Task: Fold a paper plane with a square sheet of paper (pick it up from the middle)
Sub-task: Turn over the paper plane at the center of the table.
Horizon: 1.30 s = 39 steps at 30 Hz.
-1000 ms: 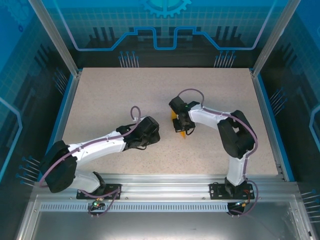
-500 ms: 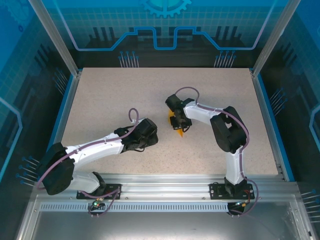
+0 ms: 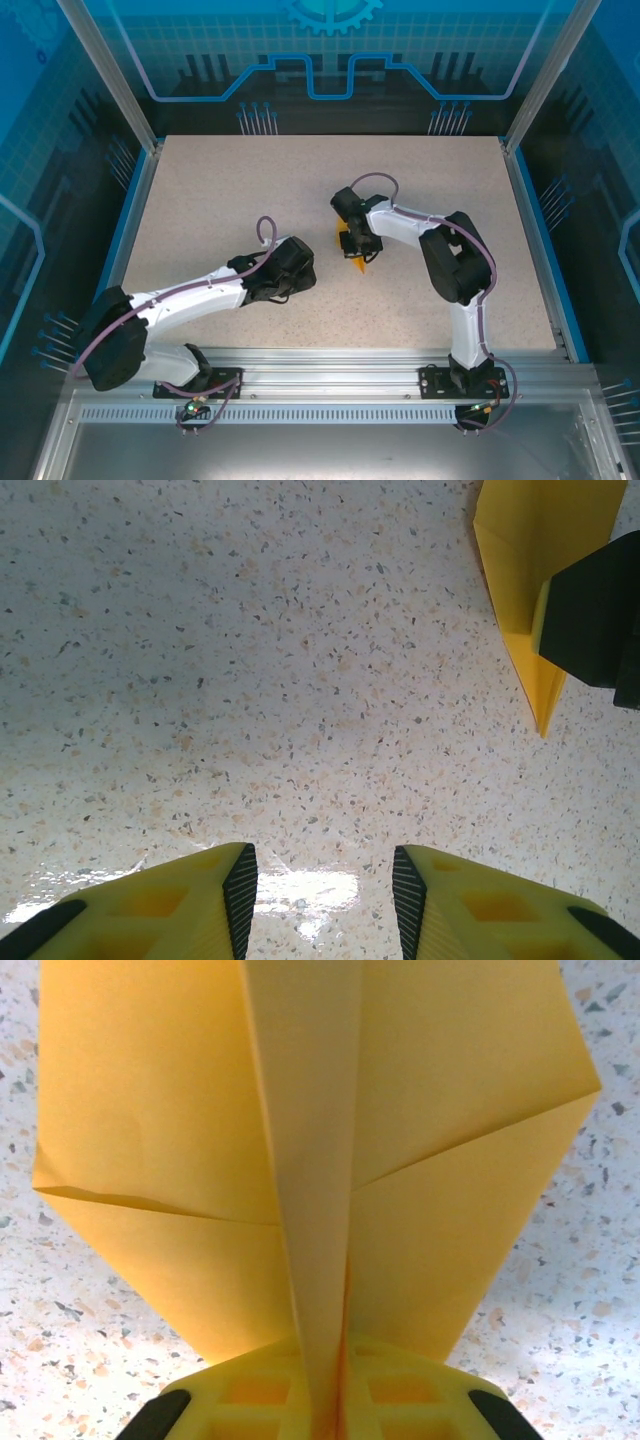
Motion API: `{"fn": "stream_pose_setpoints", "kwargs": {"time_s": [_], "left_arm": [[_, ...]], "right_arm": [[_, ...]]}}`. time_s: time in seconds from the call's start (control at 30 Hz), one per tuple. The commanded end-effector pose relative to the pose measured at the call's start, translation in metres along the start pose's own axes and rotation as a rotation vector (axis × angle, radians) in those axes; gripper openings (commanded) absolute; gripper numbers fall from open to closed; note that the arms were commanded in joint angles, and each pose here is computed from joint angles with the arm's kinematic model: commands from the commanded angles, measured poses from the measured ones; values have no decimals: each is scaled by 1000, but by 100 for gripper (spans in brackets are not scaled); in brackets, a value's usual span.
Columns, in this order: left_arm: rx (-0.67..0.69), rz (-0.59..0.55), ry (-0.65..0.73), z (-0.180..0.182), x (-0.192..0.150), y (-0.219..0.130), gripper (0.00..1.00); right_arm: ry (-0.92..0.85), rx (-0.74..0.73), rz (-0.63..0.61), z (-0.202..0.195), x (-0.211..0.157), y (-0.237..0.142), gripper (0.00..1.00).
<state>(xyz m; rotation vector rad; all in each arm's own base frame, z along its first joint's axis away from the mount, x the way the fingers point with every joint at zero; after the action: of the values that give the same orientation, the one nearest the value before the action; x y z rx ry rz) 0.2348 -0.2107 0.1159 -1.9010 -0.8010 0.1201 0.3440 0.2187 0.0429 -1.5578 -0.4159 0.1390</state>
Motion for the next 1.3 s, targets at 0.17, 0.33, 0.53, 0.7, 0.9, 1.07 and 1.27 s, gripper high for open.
{"fn": "stream_pose_setpoints", "kwargs": {"time_s": [0.17, 0.33, 0.53, 0.7, 0.9, 1.07, 1.27], "left_arm": [[-9, -34, -33, 7, 6, -8, 44], [-9, -54, -27, 11, 9, -11, 46], [-13, -68, -14, 12, 11, -14, 48], [-10, -75, -14, 13, 12, -16, 50], [-3, -74, -11, 15, 12, -18, 51], [0, -96, -1, 18, 15, -23, 55], [-4, -148, 2, 24, 22, -31, 70]], "right_arm": [[114, 53, -16, -8, 11, -10, 9], [139, 51, -36, -9, 10, -13, 10], [148, 55, 25, -8, 1, 13, 11], [158, 58, 59, -7, -9, 26, 12], [141, 82, 26, -4, -2, 9, 18], [104, 97, -69, -4, 13, -37, 40], [75, 86, -186, -14, 11, -97, 57]]}}
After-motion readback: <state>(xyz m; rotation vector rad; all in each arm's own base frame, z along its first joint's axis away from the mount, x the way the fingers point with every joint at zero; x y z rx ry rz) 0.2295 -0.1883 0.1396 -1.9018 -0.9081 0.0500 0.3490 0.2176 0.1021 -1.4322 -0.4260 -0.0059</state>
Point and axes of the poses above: each hand's point on the last joint's axis, 136 mm out from that joint toward the fingers, its own y axis out along the fingers, its own z axis along the line the jaws close on, x = y × z, the point moved 3 cm from there along -y, back along the fingers, and after that the axes turned 14 degrees about -y, right-handed, at the moved point
